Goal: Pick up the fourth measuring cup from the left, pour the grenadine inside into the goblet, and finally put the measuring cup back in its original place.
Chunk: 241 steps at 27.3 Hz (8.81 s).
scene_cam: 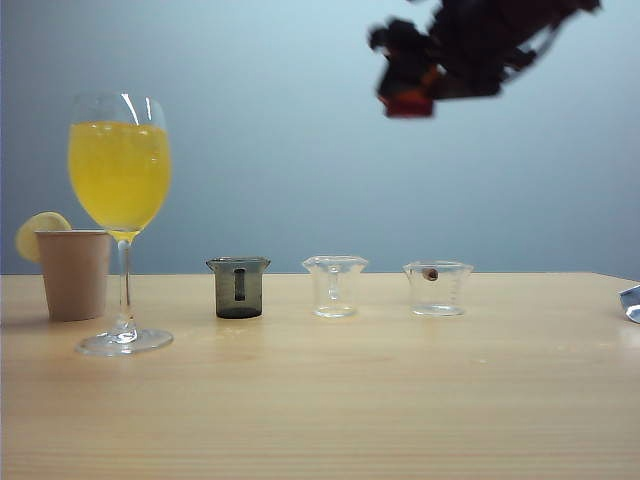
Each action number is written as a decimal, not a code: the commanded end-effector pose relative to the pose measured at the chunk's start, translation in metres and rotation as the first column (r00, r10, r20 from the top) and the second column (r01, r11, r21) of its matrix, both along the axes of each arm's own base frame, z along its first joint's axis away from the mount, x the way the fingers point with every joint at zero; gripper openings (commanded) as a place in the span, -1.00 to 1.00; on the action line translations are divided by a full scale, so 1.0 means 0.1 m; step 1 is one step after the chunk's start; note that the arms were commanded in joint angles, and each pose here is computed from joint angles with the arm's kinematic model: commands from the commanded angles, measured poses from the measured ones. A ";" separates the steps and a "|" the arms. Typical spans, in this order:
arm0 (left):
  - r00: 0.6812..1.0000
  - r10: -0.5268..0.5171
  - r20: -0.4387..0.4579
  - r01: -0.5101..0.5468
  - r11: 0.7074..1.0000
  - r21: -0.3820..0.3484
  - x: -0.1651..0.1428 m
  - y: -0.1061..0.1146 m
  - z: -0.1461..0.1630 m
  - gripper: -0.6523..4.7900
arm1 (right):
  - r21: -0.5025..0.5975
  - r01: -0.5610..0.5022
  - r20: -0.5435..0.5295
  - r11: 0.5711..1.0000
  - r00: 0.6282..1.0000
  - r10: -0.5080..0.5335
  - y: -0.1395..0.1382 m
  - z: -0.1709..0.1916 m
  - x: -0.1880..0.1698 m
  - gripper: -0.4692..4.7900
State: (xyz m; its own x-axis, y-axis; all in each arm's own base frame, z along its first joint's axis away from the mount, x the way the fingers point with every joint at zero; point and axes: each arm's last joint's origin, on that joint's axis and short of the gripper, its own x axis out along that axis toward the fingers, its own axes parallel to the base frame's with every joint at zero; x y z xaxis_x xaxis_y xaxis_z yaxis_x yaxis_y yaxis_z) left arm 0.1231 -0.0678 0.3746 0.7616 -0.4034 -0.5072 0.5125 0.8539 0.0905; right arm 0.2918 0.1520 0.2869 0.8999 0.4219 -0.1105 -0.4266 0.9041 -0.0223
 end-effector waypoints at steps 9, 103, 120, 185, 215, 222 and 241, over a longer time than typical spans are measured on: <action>0.993 0.117 0.016 -0.117 0.993 -0.026 -0.50 0.31 -0.02 -0.78 | 0.027 -0.197 0.055 0.980 0.979 0.195 0.69 0.44 -0.05 -0.22; 0.972 0.223 0.073 -0.215 0.971 -0.102 0.00 0.38 -0.32 -0.78 | -0.775 -0.152 0.374 0.614 0.672 0.639 1.85 0.37 -0.06 -0.23; 0.972 0.223 0.073 -0.215 0.971 -0.102 0.00 0.38 -0.32 -0.78 | -0.811 -0.056 0.435 0.583 0.608 0.664 1.88 0.38 -0.05 -0.23; 0.972 0.223 0.073 -0.215 0.971 -0.102 0.00 0.38 -0.32 -0.78 | -0.842 0.149 0.516 0.518 0.501 0.695 1.97 0.39 -0.09 -0.23; 0.972 0.223 0.073 -0.215 0.971 -0.102 0.00 0.38 -0.32 -0.78 | -0.852 0.246 0.523 0.462 0.453 0.722 1.97 0.41 -0.09 -0.23; 0.972 0.223 0.073 -0.215 0.971 -0.102 0.00 0.38 -0.32 -0.78 | -0.848 0.271 0.531 0.456 0.441 0.724 1.97 0.42 -0.09 -0.23; 0.972 0.223 0.073 -0.215 0.971 -0.102 0.00 0.38 -0.32 -0.78 | -0.847 0.367 0.514 0.384 0.381 0.769 2.01 0.42 -0.14 -0.26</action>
